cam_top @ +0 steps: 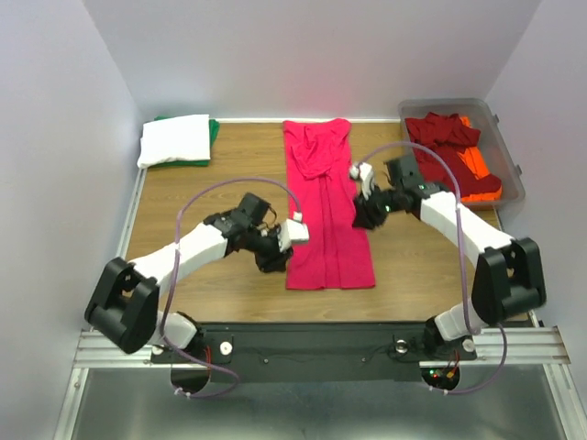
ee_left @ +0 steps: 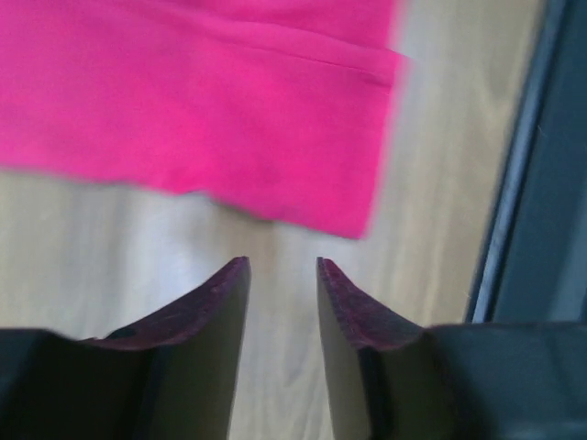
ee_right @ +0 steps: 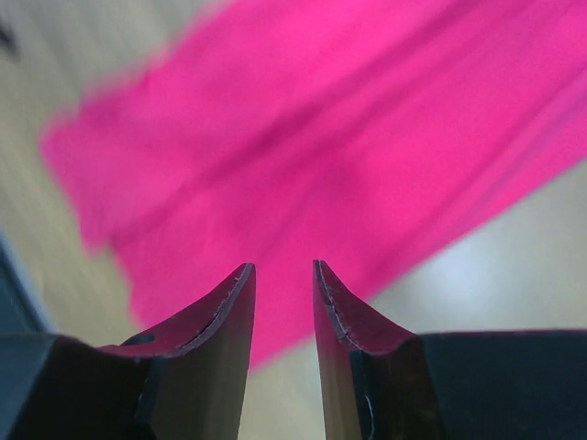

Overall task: Fold and stack the t-shirts
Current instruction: Fold the tshirt

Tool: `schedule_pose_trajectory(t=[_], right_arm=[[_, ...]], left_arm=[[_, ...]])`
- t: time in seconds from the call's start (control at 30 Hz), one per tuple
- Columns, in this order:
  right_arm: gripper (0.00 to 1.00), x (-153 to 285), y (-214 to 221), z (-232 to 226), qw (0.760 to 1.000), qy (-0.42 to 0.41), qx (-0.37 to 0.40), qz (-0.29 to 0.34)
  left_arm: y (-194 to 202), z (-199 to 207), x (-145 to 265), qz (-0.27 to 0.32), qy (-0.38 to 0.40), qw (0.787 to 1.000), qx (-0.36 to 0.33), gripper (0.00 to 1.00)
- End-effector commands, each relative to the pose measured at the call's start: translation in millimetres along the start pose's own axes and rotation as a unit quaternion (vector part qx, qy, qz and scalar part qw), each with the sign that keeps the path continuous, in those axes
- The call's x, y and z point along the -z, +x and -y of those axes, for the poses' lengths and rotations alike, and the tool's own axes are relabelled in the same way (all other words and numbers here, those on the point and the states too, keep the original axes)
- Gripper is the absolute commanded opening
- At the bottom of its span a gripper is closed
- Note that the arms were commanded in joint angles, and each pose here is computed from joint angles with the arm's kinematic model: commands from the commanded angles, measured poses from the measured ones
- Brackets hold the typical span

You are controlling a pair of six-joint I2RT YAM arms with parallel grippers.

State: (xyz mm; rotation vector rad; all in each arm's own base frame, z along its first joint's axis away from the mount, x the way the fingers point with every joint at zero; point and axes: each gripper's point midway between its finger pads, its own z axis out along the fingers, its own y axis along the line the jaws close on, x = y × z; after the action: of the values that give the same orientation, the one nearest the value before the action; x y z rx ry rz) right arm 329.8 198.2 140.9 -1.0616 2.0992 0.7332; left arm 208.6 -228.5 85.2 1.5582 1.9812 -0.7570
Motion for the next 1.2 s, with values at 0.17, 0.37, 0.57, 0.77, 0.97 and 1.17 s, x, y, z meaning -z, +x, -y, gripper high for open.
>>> schedule_pose_trajectory(t=[0.17,0.37,0.57,0.77,0.97,1.17], right_arm=[[0.46,49.5,106.5,-64.9,0.983,-0.021,0.172,-0.064],[0.5,46.7,131.5,-82.0,0.962,-0.054,0.264,-0.046],[0.49,36.2,147.0,-84.5,0.939,-0.071,0.333,-0.042],[0.46,24.1,156.0,-86.9,0.924,-0.082,0.369,-0.055],[0.45,14.7,169.4,-91.6,0.918,-0.1,0.378,-0.073],[0.4,8.6,177.9,-87.3,0.915,-0.103,0.378,-0.095]], left_arm=[[24.8,78.2,-21.4,-0.024,0.034,0.977,-0.207,0.55],[16.4,87.0,-43.5,-0.009,0.017,0.974,-0.225,0.56],[13.6,75.4,-61.7,-0.023,0.006,0.977,-0.214,0.56],[16.3,72.0,-64.2,-0.032,0.003,0.975,-0.218,0.55],[26.7,71.7,-66.3,-0.045,0.003,0.977,-0.209,0.54],[19.5,74.2,-57.8,-0.037,0.002,0.976,-0.215,0.52]])
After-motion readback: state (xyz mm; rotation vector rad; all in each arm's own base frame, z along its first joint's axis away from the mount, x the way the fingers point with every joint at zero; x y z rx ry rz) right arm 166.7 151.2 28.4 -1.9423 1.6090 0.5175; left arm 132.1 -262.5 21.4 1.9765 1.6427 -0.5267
